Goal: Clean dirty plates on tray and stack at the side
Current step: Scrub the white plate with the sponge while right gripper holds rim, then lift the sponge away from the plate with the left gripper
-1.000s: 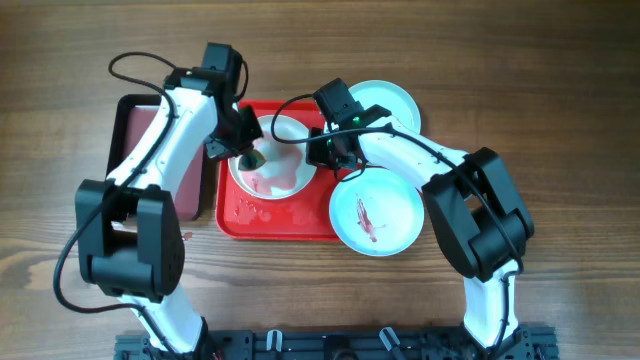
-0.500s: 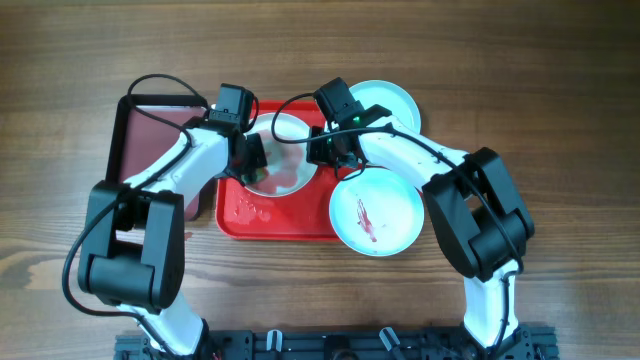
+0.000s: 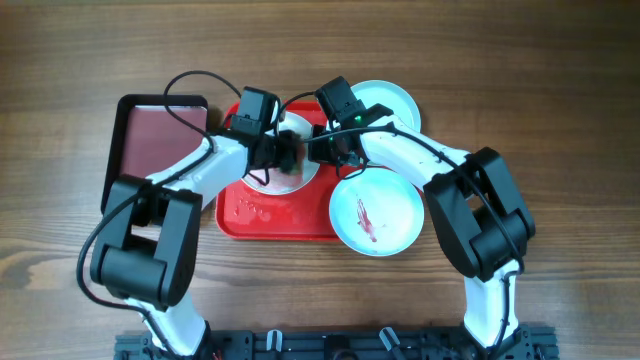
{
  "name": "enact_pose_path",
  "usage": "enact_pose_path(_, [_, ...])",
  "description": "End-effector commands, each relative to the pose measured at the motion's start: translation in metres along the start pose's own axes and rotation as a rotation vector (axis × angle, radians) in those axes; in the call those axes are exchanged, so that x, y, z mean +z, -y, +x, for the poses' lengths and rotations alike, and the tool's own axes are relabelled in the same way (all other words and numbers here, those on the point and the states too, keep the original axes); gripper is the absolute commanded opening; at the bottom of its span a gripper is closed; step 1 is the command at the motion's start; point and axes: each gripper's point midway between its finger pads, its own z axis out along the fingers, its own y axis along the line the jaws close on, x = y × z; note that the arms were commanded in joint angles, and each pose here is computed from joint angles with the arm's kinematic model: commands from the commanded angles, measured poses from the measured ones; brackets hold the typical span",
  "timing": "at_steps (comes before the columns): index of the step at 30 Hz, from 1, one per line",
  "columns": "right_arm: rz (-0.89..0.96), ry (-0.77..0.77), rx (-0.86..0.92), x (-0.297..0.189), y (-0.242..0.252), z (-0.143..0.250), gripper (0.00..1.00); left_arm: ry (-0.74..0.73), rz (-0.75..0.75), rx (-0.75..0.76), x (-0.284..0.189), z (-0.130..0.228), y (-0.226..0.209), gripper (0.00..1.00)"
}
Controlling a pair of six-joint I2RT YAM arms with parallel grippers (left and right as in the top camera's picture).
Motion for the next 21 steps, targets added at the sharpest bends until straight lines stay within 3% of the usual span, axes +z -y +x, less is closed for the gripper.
enact_pose_path(1, [0.023,0.001,-0.018,0.001,0.005,0.004,0.04,0.037,0.034,-0.013,0.009,-0.007,0.004,0.04])
enact_pose_path(8, [0.023,0.000,-0.018,0.001,0.005,0.004,0.04,0.139,-0.132,-0.015,0.006,-0.027,-0.024,0.04])
enact_pose_path(16, [0.020,-0.002,-0.018,0.001,0.005,0.004,0.04,0.028,-0.326,-0.147,0.000,0.010,-0.063,0.04])
enact_pose_path(18, [0.015,-0.006,-0.019,0.001,0.004,0.005,0.04,-0.056,-0.274,-0.199,0.001,0.028,-0.054,0.04])
enact_pose_path(21, [0.016,-0.007,-0.019,0.001,0.004,0.005,0.04,-0.192,-0.070,-0.224,0.004,0.050,-0.018,0.04])
